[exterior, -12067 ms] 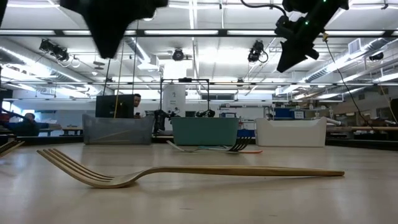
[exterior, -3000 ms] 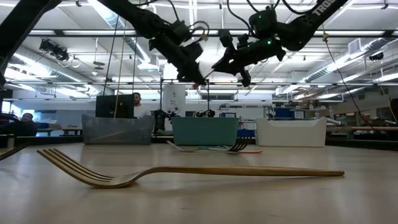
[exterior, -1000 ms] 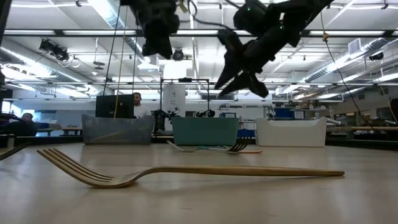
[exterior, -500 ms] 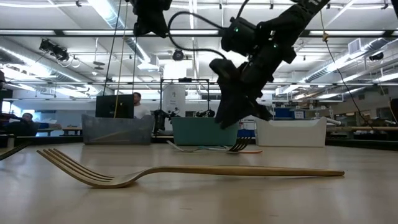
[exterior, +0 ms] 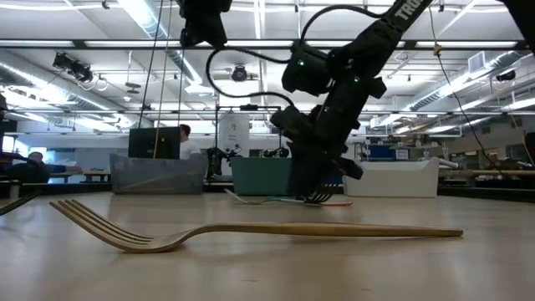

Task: Sort silverware by color (type)
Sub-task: Put the blue fork into the white bin

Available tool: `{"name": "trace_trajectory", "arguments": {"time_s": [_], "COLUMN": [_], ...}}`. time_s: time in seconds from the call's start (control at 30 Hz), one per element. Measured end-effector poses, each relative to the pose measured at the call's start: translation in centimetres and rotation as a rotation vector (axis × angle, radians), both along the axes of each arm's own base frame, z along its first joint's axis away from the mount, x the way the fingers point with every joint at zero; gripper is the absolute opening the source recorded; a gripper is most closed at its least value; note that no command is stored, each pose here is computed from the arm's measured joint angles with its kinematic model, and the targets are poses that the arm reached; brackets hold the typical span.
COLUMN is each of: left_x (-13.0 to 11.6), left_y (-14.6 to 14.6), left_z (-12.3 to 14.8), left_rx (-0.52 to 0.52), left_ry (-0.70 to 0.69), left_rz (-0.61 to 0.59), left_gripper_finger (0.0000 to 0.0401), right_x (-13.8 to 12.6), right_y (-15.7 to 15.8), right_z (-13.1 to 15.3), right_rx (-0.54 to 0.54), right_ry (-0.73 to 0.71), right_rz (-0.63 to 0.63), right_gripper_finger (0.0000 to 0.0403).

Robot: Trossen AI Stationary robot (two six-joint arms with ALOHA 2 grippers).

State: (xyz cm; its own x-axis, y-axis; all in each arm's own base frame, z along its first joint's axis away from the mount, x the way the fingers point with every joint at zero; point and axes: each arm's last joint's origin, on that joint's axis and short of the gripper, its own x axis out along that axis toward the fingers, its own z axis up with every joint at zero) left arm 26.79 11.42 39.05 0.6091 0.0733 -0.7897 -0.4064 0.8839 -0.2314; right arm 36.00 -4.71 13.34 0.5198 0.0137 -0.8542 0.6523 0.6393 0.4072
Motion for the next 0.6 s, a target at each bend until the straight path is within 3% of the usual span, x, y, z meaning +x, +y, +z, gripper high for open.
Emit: {"name": "trace_trajectory", "arguments": {"time_s": [0.23,0.47,0.6], "left_x": [0.0,-0.1,-0.2], "left_y": [0.1,0.1,0.0], "left_z": [0.0,0.0,-0.1], "left_rx": [0.016,0.027,0.022], "left_ry": [0.007,0.017,0.032], "left_rz": [0.012,0.015,0.011], "left_gripper_finger": [0.0082,0.0082,0.0082], "right_x": [0.6,0.1,-0.4], "right_y": [0.0,-0.8,-1.4], "right_z": [-0.6,0.0,0.7], "right_rx": [-0.051,-0.078,-0.072], "right_ry": [0.121,0.124,0.122], "right_rz": [-0.021,0.028,0.028], "right_gripper_finger": [0.0093,0.0015,0.0017]}}
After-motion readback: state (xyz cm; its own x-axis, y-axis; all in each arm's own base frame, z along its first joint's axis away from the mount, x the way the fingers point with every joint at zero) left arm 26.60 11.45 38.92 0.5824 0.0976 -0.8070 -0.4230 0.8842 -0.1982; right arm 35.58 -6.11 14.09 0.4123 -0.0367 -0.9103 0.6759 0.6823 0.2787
